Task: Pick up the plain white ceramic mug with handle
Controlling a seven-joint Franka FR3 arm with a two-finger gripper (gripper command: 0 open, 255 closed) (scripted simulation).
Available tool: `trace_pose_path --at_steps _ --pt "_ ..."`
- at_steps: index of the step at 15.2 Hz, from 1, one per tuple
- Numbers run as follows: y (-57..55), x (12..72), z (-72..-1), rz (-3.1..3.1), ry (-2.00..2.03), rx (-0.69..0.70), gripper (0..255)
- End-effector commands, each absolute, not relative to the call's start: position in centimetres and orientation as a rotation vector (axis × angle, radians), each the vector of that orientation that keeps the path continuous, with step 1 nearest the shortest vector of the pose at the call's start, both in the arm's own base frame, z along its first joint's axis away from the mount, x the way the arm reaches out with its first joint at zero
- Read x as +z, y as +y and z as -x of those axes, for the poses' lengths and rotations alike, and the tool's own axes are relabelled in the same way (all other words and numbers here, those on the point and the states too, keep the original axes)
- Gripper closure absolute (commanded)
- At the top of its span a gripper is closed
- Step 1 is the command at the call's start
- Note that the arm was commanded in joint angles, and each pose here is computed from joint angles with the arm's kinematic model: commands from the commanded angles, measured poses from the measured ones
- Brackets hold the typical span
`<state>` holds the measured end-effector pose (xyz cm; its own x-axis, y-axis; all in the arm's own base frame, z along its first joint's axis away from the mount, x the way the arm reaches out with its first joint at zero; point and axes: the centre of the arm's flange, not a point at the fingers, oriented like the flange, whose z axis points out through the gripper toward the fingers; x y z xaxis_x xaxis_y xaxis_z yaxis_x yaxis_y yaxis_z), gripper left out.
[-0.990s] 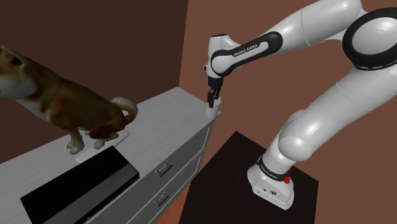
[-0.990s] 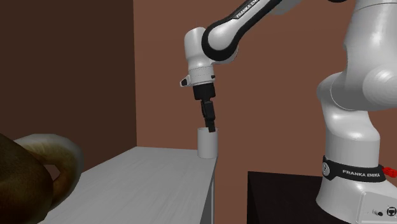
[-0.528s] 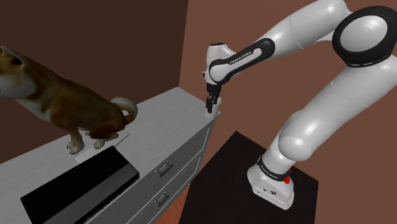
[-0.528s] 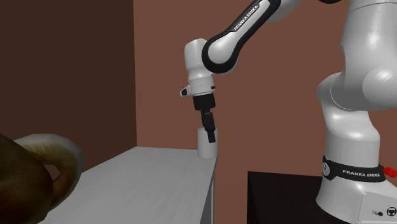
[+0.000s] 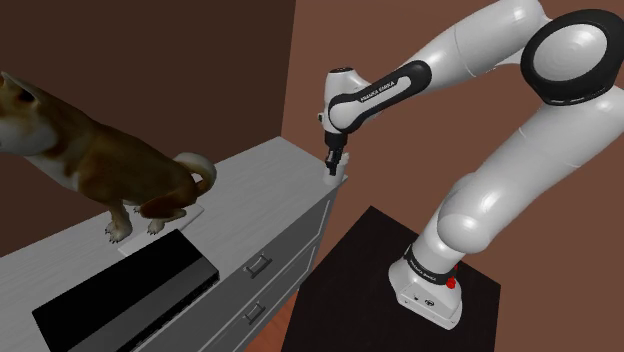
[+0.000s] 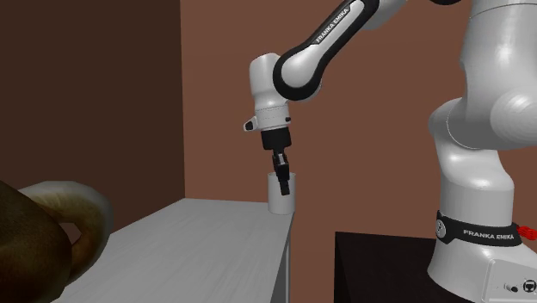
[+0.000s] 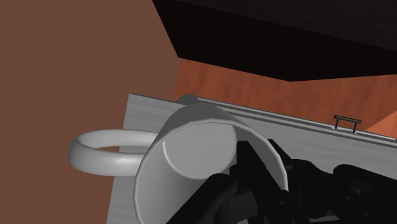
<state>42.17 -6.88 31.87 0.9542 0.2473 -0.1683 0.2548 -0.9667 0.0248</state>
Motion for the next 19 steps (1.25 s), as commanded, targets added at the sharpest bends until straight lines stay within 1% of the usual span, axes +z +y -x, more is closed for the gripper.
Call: trace_pose_path --at_steps 1,17,19 --pt "-6.9 31.9 -42.2 -3.06 0.393 -0.254 255" --pt "-6.8 39.8 -42.2 -3.06 0.393 -0.254 255" --pt "-6.8 39.9 -42.2 -3.06 0.393 -0.254 255"
